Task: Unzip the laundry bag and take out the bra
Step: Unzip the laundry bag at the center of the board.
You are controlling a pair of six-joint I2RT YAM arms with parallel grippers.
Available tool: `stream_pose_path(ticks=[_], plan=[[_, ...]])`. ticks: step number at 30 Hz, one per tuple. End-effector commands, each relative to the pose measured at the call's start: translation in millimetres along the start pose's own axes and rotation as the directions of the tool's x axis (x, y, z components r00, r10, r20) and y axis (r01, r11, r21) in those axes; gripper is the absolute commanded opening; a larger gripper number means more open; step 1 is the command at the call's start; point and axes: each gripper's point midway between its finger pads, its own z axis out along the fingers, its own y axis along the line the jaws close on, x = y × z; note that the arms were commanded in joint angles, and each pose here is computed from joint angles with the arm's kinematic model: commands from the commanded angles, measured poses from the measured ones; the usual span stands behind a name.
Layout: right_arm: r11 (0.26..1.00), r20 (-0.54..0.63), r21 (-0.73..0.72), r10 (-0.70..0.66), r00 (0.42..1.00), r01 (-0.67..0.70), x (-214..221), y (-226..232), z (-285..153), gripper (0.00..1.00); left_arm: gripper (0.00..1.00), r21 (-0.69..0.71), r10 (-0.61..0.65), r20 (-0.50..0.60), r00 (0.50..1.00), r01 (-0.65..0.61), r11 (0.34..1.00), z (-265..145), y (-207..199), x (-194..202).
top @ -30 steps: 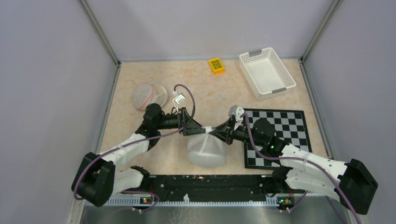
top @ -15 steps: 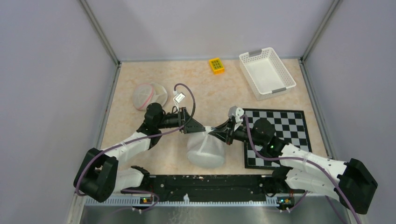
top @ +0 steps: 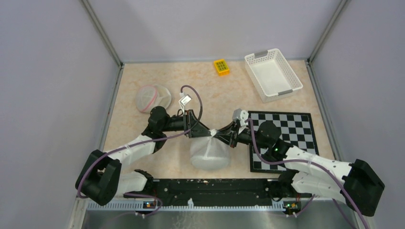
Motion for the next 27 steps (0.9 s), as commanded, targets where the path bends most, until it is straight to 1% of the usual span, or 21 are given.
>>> stream_pose_path(ticks=[1, 7, 10, 14, 18, 27], plan=[[0.995, 0.069, -0.091, -0.041, 0.997, 0.048, -26, 22, 14, 0.0, 0.66, 0.068, 0.057, 0.035, 0.998, -0.059, 0.996, 10, -20, -11], [0.994, 0.064, -0.104, -0.037, 0.997, 0.043, -23, 28, 18, 0.0, 0.56, 0.069, 0.04, 0.067, 0.997, -0.044, 0.997, 12, -20, -19], [0.994, 0.057, -0.1, -0.035, 0.998, 0.04, -21, 28, 17, 0.0, 0.53, 0.059, 0.034, 0.081, 0.996, -0.039, 0.997, 12, -19, -25], [0.996, 0.044, -0.085, -0.038, 0.998, 0.041, -18, 25, 15, 0.0, 0.55, 0.013, -0.001, 0.115, 0.993, -0.001, 1.0, 3, -7, -34], [0.996, 0.051, -0.078, -0.043, 0.998, 0.047, -23, 24, 15, 0.0, 0.56, -0.022, -0.025, 0.12, 0.992, 0.027, 0.999, -3, 4, -29], [0.995, 0.053, -0.084, -0.041, 0.998, 0.045, -26, 26, 16, 0.0, 0.58, -0.041, -0.006, 0.136, 0.991, 0.012, 0.999, -8, 8, -32]])
